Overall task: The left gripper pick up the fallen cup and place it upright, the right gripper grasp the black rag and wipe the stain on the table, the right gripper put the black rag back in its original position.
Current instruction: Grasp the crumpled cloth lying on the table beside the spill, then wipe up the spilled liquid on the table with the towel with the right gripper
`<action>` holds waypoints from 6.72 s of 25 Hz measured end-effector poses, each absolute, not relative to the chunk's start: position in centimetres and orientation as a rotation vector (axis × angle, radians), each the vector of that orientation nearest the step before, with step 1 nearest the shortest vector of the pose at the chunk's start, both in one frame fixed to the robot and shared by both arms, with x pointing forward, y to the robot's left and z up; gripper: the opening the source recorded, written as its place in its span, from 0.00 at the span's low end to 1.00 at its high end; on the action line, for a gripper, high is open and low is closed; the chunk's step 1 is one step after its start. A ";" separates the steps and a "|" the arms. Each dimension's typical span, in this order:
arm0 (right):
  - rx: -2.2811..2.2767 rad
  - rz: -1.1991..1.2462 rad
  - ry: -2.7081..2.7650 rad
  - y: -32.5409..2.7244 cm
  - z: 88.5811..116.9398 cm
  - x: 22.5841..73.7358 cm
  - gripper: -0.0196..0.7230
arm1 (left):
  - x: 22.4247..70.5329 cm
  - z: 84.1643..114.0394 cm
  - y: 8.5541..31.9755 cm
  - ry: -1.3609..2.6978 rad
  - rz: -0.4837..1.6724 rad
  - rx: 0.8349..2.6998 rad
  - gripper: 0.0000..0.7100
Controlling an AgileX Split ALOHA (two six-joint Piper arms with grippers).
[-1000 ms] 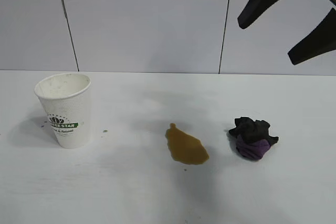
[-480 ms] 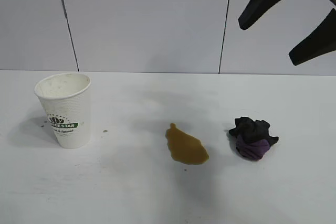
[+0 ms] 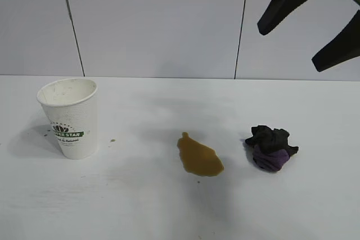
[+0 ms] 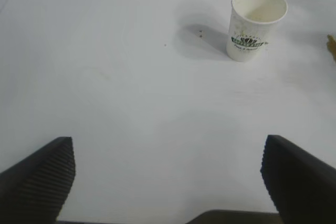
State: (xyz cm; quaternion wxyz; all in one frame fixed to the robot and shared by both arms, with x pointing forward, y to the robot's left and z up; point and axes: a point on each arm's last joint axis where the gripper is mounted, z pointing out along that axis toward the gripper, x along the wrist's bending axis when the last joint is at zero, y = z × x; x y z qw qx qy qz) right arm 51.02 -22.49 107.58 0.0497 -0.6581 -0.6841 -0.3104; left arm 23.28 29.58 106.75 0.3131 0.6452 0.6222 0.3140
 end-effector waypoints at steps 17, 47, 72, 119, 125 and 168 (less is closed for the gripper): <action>-1.963 -0.771 -2.332 -23.5 106.0 51.6 0.84 | 24.4 104.1 30.2 1.622 0.869 1.720 0.98; -2.120 -0.376 -2.255 -23.9 92.0 60.2 0.79 | 24.4 104.1 30.2 1.604 0.858 1.732 0.98; -2.116 -0.345 -2.329 -20.9 90.7 60.7 0.38 | 24.4 104.1 30.2 1.604 0.858 1.732 0.98; -1.722 -0.718 -2.395 -6.3 91.5 56.0 0.16 | 24.4 104.1 30.2 1.578 0.845 1.748 0.98; -1.687 -0.646 -2.502 -6.8 90.7 56.1 0.16 | 24.4 104.1 30.2 1.578 0.845 1.748 0.98; -1.793 -0.512 -2.452 -9.8 90.5 57.2 0.16 | 24.4 104.1 30.2 1.578 0.845 1.748 0.98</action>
